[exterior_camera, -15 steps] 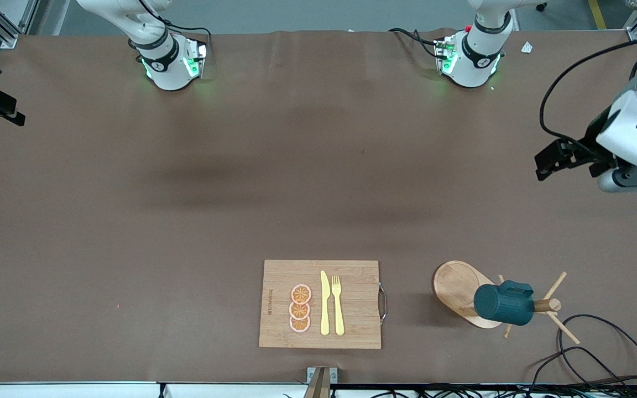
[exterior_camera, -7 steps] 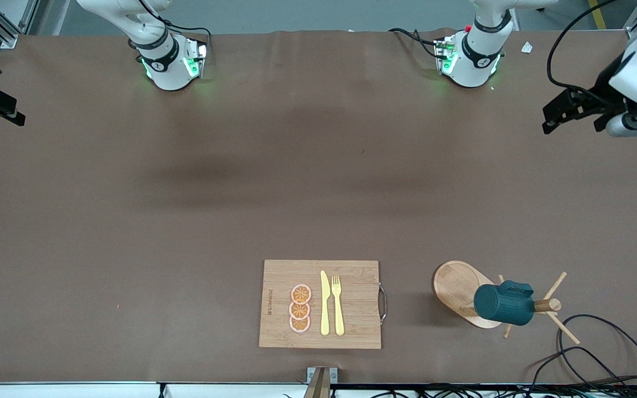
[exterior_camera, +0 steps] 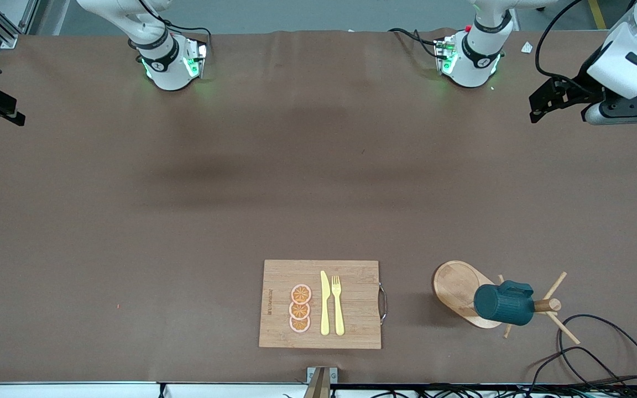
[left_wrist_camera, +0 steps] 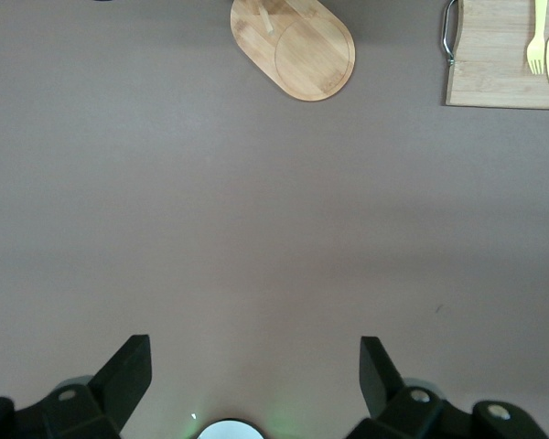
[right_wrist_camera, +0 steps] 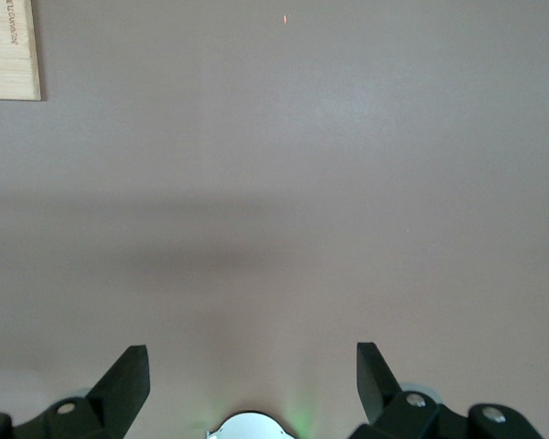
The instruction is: Pass cup and hang on rack
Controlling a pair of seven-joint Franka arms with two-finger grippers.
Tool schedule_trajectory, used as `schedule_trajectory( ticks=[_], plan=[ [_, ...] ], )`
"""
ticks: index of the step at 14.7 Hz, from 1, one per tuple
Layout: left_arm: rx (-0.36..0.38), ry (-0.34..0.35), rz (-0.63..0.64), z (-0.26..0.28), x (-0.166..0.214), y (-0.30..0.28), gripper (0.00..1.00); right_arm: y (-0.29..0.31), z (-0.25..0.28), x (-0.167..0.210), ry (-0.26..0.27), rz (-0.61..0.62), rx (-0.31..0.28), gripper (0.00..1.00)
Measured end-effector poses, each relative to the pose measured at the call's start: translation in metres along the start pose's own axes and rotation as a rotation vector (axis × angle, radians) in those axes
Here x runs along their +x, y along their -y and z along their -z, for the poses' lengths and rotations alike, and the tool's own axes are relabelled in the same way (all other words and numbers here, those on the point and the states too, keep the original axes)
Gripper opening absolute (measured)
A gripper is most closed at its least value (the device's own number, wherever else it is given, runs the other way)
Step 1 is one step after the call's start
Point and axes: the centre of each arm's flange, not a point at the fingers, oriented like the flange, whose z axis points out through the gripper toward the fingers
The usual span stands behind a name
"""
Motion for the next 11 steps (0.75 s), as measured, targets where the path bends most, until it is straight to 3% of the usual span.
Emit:
schedule_trajectory(
  ticks=[11],
  plan=[
    [-0.003,-0.020,-0.046,0.0096,0.0012,0.0107,1.00,-0.0009,-0.0064,0.0001,0.017,0.002,0.002,1.00]
  ],
)
